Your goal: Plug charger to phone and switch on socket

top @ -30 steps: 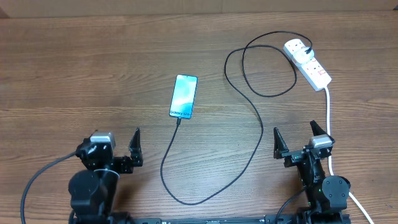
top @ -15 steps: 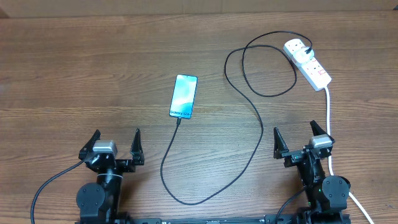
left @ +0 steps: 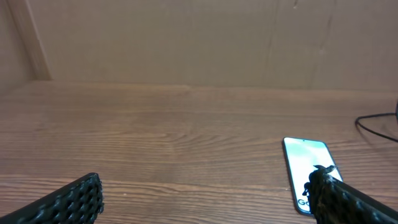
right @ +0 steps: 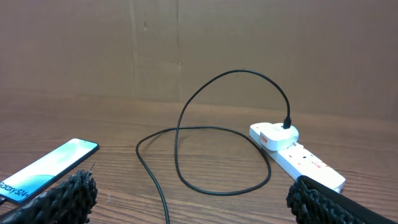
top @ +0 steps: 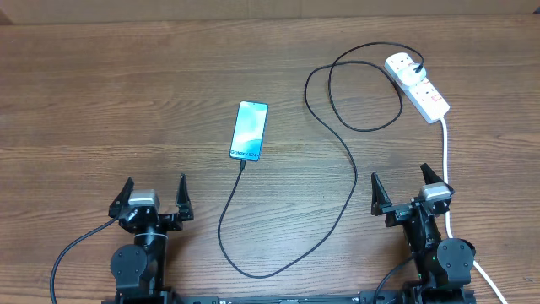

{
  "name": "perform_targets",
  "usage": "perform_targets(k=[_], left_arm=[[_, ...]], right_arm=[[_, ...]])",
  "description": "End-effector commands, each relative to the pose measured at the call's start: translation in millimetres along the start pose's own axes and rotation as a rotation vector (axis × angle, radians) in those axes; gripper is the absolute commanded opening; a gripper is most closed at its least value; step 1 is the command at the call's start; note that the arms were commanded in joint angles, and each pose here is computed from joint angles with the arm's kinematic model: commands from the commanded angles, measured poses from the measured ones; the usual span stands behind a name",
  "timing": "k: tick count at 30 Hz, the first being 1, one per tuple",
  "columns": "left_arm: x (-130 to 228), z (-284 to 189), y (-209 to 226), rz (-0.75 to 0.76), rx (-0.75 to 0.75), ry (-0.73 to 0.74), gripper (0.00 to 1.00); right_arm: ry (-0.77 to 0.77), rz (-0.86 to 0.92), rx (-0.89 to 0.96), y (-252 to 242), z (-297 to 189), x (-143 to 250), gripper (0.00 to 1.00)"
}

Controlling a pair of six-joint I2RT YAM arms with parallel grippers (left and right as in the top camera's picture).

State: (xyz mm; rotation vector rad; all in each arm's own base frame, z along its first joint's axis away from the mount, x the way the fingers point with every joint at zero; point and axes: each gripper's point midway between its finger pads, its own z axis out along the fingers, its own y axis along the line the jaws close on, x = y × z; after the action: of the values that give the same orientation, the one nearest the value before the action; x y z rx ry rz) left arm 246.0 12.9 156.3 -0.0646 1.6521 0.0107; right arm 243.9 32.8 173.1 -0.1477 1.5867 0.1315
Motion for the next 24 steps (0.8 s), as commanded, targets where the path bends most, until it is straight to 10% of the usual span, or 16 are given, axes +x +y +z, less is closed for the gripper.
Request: perform_targets(k=[1, 24], left_arm=[[0.0, -0.3, 4.0, 0.031, -0.02, -0.008, 1.0], [-1.2, -0.9, 13.3, 0.01, -0.086, -0.013, 1.0]], right_arm=[[-0.006, 0.005, 0.012, -2.2, -0.1, 1.2, 1.0], [-0.006, 0.005, 0.012, -2.3, -0.1, 1.2, 1.0]])
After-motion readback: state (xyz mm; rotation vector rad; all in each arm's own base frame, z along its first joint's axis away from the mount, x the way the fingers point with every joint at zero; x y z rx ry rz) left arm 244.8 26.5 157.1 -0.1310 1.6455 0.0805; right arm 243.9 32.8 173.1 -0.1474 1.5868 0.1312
